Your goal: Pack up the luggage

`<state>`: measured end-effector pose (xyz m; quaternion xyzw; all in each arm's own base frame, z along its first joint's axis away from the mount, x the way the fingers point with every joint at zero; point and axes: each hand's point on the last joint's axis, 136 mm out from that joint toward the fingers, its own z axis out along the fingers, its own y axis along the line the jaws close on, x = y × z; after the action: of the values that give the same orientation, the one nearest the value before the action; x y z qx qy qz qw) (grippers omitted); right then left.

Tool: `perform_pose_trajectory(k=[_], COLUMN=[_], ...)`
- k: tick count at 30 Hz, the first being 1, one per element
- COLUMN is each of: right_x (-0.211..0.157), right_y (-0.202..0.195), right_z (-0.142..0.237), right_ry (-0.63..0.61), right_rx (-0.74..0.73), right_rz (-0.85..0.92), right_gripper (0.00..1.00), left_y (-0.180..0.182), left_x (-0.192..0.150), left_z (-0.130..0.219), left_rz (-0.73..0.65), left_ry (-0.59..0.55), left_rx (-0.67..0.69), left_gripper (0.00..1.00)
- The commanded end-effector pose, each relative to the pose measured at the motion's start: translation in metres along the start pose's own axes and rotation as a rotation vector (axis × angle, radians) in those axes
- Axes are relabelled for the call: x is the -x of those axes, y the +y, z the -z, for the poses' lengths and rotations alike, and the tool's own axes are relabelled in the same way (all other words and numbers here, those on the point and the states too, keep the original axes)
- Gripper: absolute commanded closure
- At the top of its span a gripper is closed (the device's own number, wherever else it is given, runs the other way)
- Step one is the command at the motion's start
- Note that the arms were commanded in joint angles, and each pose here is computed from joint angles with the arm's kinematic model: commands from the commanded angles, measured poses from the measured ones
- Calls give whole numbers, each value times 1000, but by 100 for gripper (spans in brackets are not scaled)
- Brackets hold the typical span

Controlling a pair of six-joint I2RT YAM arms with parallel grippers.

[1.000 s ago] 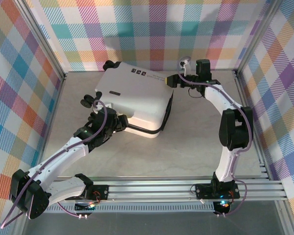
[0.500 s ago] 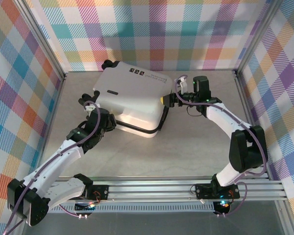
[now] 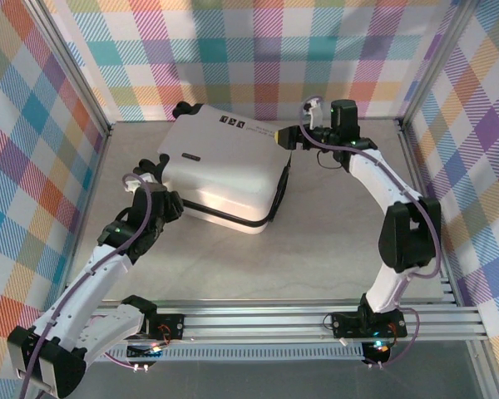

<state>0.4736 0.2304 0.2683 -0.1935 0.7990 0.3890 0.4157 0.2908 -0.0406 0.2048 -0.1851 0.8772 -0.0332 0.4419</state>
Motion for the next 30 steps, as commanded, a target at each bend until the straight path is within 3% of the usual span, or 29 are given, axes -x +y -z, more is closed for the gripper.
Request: perform_pose_trajectory(k=[1,17,30], right_x=[4,-4,-42], right_y=[-5,-25,23], right_z=[-9,-50,-21], right_ry=[34,100,105], right_rx=[39,180,430], right_rz=[13,29,95], right_gripper=[14,10,17], left_y=[-2,11,30], left_x=[12,7,18], left_z=[5,-25,-49], left_rz=[25,75,104], left_ry=[-14,34,49], left_rx=[-24,7,76], left_gripper=[29,29,29])
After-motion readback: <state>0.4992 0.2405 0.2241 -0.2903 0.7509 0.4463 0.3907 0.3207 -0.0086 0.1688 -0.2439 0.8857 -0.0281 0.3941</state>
